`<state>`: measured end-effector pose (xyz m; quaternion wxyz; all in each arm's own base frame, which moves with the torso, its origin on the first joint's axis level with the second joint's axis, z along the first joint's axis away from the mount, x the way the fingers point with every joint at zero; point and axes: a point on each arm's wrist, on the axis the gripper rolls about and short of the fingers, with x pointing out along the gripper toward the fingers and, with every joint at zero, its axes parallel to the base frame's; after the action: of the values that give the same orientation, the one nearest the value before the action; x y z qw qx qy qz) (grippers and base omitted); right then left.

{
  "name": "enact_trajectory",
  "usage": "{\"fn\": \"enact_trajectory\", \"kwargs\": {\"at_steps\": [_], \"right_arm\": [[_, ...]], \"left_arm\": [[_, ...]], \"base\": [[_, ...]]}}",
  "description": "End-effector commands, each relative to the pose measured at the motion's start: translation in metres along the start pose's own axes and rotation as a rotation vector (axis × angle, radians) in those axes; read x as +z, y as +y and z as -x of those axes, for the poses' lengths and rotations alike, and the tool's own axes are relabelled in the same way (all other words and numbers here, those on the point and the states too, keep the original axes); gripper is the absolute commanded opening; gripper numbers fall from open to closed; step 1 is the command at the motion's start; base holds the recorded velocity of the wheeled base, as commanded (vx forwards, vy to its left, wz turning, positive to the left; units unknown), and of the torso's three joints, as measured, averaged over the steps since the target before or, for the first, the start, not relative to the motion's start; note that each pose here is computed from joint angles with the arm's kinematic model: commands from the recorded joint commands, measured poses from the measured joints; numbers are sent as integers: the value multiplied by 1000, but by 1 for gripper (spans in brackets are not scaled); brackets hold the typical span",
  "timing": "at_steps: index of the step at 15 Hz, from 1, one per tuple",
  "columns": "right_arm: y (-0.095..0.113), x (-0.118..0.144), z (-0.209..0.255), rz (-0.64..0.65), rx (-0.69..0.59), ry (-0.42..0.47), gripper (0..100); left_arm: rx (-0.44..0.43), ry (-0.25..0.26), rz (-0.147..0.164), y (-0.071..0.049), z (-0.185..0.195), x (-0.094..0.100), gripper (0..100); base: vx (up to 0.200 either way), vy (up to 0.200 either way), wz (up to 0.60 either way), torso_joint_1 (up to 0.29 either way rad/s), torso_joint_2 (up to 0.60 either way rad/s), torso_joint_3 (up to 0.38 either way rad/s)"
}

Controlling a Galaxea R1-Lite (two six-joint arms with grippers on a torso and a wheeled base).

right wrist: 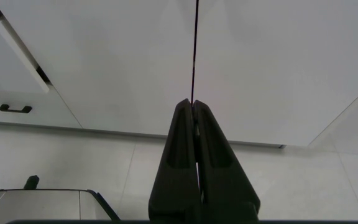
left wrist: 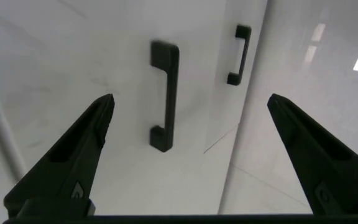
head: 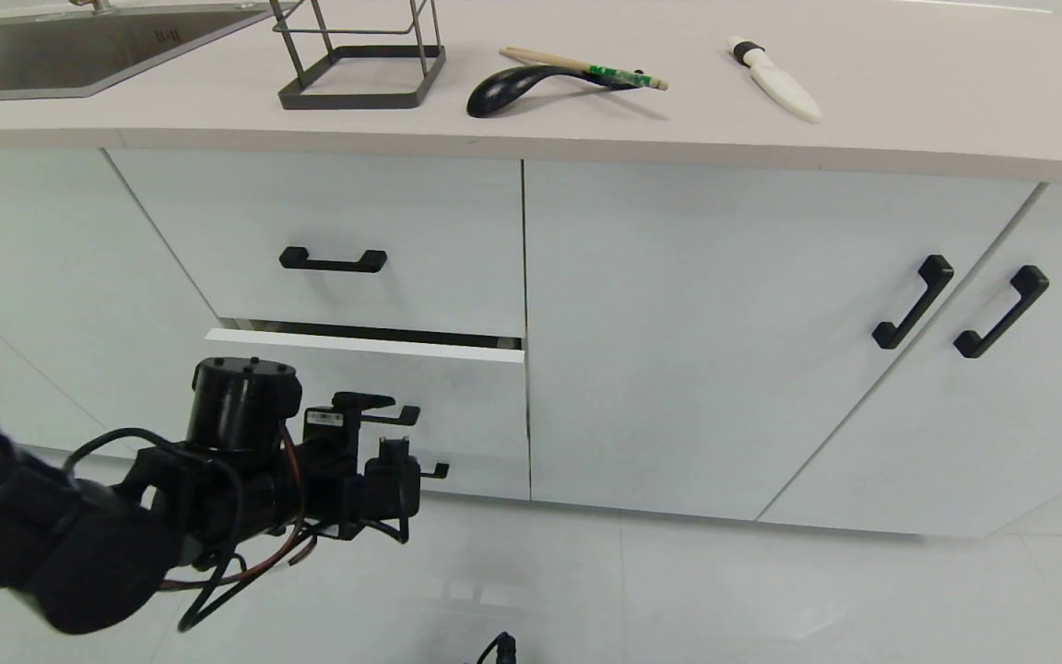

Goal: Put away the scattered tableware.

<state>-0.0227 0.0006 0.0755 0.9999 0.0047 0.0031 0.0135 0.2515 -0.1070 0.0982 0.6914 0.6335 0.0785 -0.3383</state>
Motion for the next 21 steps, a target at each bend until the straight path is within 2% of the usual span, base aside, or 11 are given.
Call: {"fn": "enact_trajectory", "kwargs": {"at_steps": [1, 3, 4, 5, 6, 8, 9, 13, 15, 16, 21], "right_arm": [[0, 0, 0, 0, 1, 2, 0], [0, 0, 0, 0, 1, 2, 0], [0, 0, 0, 0, 1, 2, 0], [0, 0, 0, 0, 1, 2, 0], [0, 0, 0, 0, -1, 1, 0], [0, 0, 0, 0, 1, 2, 0], [0, 0, 0, 0, 1, 2, 0], [0, 0, 0, 0, 1, 2, 0], [0, 0, 0, 0, 1, 2, 0], [0, 0, 0, 0, 1, 2, 0], [0, 0, 0, 0, 1, 2, 0]], "left_arm": [[67, -147, 53, 8, 76, 37, 100], [104, -112, 108, 30, 85, 28, 100], [102, -109, 118, 36, 84, 25, 100], [69, -129, 132, 44, 71, 18, 100], [64, -131, 134, 47, 65, 15, 100], [70, -107, 136, 64, 42, 7, 100], [60, -100, 140, 69, 28, 5, 100], [0, -81, 146, 64, -5, 1, 100], [-8, -68, 154, 63, -10, -3, 100], [-15, -40, 167, 62, -16, -14, 100], [42, 4, 161, 70, -17, -34, 100]], "base": [[0, 0, 0, 0, 0, 0], [0, 0, 0, 0, 0, 0], [0, 0, 0, 0, 0, 0], [0, 0, 0, 0, 0, 0], [0, 0, 0, 0, 0, 0], [0, 0, 0, 0, 0, 0], [0, 0, 0, 0, 0, 0], [0, 0, 0, 0, 0, 0], [0, 0, 0, 0, 0, 0], [0, 0, 0, 0, 0, 0], [0, 0, 0, 0, 0, 0]]}}
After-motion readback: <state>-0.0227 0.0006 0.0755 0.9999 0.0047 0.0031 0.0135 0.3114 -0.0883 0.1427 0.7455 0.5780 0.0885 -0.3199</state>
